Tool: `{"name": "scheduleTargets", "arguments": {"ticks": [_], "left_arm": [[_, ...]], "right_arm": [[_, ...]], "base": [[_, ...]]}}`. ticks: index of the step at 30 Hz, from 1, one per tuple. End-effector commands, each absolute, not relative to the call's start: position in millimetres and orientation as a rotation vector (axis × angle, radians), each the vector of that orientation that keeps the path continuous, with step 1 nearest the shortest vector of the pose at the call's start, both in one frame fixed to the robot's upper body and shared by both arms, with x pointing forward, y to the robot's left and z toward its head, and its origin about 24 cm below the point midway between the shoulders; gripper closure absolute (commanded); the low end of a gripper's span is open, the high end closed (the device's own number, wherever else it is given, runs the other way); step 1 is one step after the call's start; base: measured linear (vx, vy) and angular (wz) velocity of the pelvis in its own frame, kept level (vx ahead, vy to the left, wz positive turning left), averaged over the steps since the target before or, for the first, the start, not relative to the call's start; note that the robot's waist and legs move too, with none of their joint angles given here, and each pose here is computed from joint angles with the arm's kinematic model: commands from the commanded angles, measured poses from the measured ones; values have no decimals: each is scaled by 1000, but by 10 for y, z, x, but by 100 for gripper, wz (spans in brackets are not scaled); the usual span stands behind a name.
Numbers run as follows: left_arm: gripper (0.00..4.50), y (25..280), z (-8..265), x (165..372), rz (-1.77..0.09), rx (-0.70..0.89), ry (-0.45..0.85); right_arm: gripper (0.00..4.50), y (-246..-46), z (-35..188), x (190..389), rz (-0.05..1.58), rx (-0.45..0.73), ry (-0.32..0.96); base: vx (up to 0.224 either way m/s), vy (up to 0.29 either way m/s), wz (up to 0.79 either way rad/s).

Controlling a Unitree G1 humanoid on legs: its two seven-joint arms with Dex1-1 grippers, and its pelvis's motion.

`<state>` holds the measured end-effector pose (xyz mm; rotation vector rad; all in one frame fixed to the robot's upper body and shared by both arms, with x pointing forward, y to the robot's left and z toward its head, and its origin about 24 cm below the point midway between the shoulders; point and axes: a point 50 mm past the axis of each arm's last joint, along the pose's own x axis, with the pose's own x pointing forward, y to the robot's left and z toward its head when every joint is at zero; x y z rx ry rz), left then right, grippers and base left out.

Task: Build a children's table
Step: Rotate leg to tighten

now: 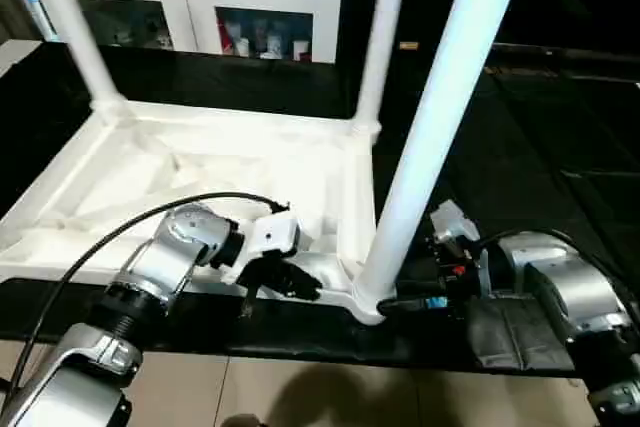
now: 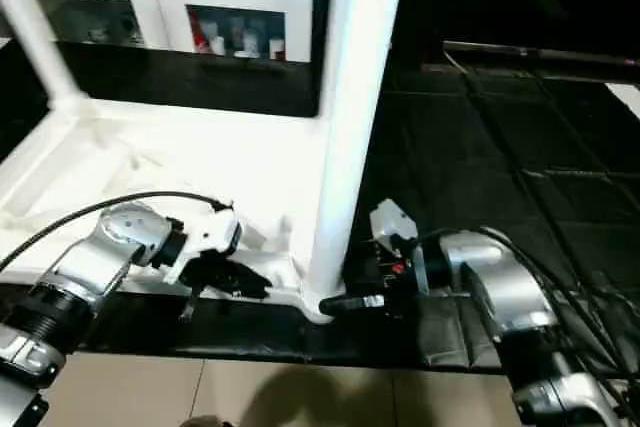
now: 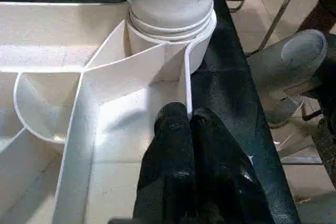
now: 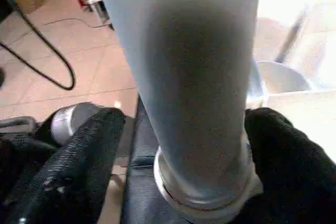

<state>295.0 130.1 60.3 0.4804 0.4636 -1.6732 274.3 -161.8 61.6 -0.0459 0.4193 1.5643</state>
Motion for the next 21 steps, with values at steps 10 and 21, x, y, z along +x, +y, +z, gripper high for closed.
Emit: {"name": "scheduleTargets", "arguments": {"ticks": [10, 21], "left_arm": [[450, 1179, 666, 2921, -1771, 548, 412], [450, 1163, 649, 2931, -1743, 529, 400]], "right_arm": [[173, -1585, 607, 2767, 1636, -90, 436], [236, -1554, 606, 2749, 1658, -55, 424]], "base": [[0, 0, 0], [0, 0, 0]]}}
